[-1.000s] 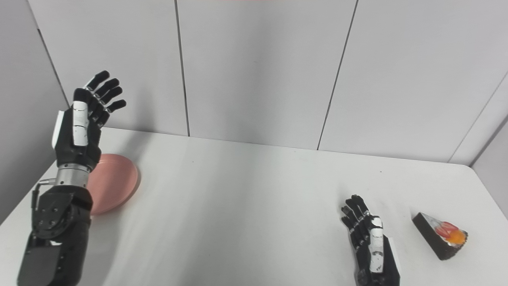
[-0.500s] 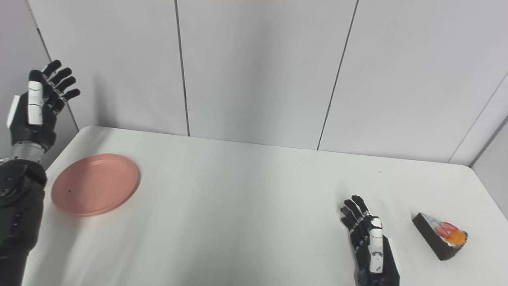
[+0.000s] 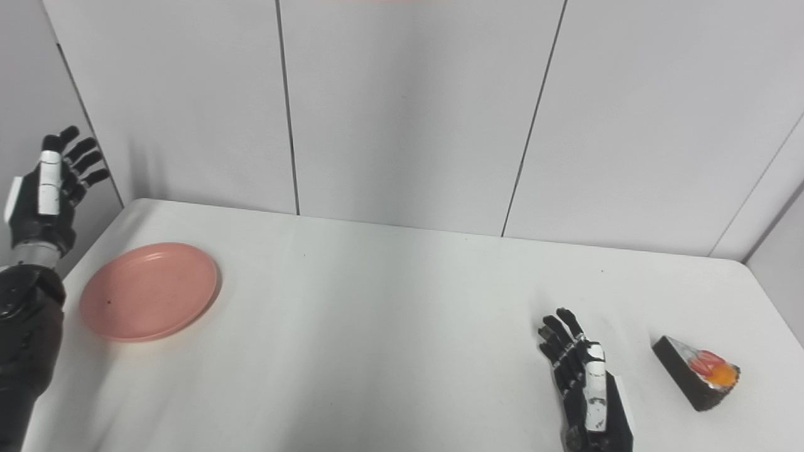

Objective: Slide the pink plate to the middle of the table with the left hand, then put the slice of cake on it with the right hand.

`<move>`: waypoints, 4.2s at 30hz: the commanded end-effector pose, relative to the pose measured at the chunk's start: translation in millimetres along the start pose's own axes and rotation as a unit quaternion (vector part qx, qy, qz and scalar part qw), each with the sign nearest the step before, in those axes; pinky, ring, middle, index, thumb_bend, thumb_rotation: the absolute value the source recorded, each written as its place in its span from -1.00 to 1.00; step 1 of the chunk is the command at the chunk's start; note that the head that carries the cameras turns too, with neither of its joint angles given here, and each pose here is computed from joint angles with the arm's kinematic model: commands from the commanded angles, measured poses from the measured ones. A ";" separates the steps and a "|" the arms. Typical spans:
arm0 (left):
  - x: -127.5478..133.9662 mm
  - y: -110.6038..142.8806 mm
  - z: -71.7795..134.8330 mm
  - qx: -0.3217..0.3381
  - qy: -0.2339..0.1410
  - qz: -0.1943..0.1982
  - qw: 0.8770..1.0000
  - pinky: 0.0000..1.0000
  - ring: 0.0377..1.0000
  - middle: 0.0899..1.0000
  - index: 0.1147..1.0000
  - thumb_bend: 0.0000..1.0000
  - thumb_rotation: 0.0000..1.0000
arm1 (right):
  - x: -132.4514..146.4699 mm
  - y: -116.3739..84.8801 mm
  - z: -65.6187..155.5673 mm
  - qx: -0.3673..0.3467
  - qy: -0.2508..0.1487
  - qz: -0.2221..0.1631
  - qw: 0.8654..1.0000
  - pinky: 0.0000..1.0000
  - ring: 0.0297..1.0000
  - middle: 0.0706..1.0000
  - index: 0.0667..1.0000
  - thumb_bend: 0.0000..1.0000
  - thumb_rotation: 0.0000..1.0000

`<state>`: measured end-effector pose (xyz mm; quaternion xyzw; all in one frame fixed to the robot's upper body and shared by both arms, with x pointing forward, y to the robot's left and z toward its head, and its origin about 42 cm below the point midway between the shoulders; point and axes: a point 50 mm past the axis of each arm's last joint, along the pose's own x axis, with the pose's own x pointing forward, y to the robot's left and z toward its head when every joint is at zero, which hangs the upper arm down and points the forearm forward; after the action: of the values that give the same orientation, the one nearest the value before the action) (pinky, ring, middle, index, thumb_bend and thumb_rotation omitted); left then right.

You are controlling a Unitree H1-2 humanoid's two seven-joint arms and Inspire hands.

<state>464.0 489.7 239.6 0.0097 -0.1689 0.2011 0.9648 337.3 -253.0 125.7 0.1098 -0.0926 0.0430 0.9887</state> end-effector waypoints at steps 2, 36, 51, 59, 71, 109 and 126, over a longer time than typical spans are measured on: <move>14.6 12.6 21.9 0.008 -0.038 0.009 0.999 0.53 0.71 0.69 0.73 0.83 0.77 | -18.2 1.1 -17.4 0.015 0.017 -0.005 1.000 0.85 0.75 0.71 0.74 0.56 0.94; -32.2 5.9 -49.9 -0.026 0.084 0.023 0.996 0.49 0.67 0.65 0.72 0.85 0.67 | -18.3 -3.2 -13.7 0.011 0.021 -0.009 1.000 0.83 0.74 0.69 0.71 0.61 0.89; -50.4 -28.7 -69.2 -0.030 0.111 -0.018 0.993 0.43 0.65 0.63 0.71 0.70 0.67 | -19.8 -3.2 -10.4 0.009 0.021 -0.010 1.000 0.80 0.73 0.67 0.72 0.62 0.88; -60.6 -49.3 -68.7 -0.029 0.106 -0.063 0.992 0.46 0.65 0.66 0.72 0.73 0.71 | -21.2 -1.2 -8.8 0.006 0.024 -0.010 1.000 0.80 0.73 0.66 0.72 0.65 0.88; -72.1 -73.7 -64.8 -0.035 0.105 -0.108 0.988 0.48 0.67 0.70 0.75 0.70 0.71 | -22.9 3.9 -6.2 0.006 0.026 -0.010 1.000 0.80 0.72 0.63 0.73 0.67 0.87; -125.2 -207.6 -76.9 -0.070 0.138 -0.256 0.954 0.44 0.67 0.69 0.80 0.67 0.75 | -20.1 30.6 0.3 0.004 0.028 -0.002 1.000 0.73 0.67 0.56 0.73 0.66 0.87; -156.7 -258.7 -71.7 -0.114 0.176 -0.235 0.949 0.59 0.69 0.66 0.66 0.59 0.74 | -19.0 44.9 -1.4 -0.002 0.030 -0.003 1.000 0.71 0.64 0.55 0.71 0.66 0.88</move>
<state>460.3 199.5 150.8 -0.0933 -0.0570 -0.0645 0.9919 316.7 -213.5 130.8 0.1031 -0.0695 0.0438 0.9913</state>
